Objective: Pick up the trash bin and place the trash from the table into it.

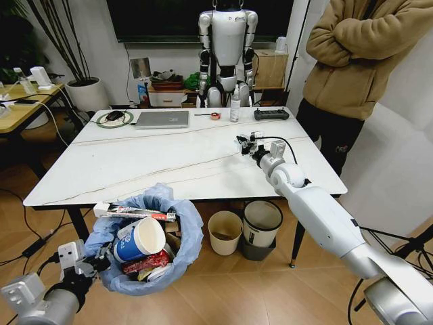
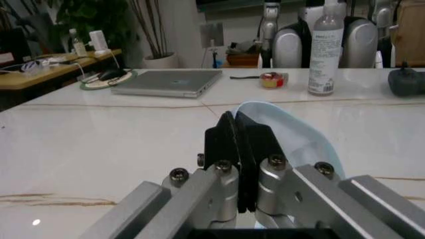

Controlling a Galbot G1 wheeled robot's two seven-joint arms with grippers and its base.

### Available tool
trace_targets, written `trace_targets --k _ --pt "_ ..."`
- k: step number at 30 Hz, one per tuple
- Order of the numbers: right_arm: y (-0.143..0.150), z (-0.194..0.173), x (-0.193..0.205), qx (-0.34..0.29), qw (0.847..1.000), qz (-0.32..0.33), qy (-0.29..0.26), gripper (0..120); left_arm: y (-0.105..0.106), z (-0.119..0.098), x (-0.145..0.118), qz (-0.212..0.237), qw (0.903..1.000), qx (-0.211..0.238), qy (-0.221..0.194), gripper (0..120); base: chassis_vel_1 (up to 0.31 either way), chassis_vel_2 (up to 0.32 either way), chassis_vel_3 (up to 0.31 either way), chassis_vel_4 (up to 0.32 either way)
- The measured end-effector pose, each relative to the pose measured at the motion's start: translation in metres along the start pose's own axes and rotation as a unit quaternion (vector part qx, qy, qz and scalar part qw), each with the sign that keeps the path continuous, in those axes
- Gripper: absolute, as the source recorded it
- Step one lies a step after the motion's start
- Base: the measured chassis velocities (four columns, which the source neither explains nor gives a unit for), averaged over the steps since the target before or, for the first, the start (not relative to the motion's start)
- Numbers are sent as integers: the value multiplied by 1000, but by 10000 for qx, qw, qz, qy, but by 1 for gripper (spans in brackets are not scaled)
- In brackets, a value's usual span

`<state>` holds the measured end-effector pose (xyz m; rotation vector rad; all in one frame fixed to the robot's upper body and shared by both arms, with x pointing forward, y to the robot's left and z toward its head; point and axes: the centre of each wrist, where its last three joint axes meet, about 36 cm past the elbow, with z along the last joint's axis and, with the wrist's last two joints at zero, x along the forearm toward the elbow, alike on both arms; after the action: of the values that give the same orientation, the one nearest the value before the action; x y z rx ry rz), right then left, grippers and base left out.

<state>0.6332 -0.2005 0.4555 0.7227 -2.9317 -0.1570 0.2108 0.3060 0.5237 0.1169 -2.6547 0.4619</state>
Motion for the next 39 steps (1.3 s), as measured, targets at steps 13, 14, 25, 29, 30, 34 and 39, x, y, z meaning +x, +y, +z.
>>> trace_targets --k 13,14,25,29,30,34,39 --pt "1 -47 37 -75 9937 -897 -663 0 2 0 -2 -33 10000 29 -3 0 0 0 0 0" --pt "1 -47 37 -75 9937 -897 -663 0 2 0 -2 -33 10000 29 -3 0 0 0 0 0" --pt "54 -105 98 -443 9674 -2155 -1252 0 2 0 -1 -35 10000 37 2 0 0 0 0 0" --pt "77 -112 122 -619 9569 -2510 -1326 0 2 -1 -2 -12 10000 46 -13 0 0 0 0 0" --pt "87 -113 132 -676 9521 -2660 -1349 0 2 -1 -2 -9 10000 41 -12 0 0 0 0 0" --pt "119 -113 164 -795 9373 -3105 -1369 0 1 -2 -1 -7 10000 41 -12 0 0 0 0 0" --pt "139 -109 183 -849 9284 -3365 -1328 0 0 0 0 -17 10000 55 3 0 0 0 0 0"
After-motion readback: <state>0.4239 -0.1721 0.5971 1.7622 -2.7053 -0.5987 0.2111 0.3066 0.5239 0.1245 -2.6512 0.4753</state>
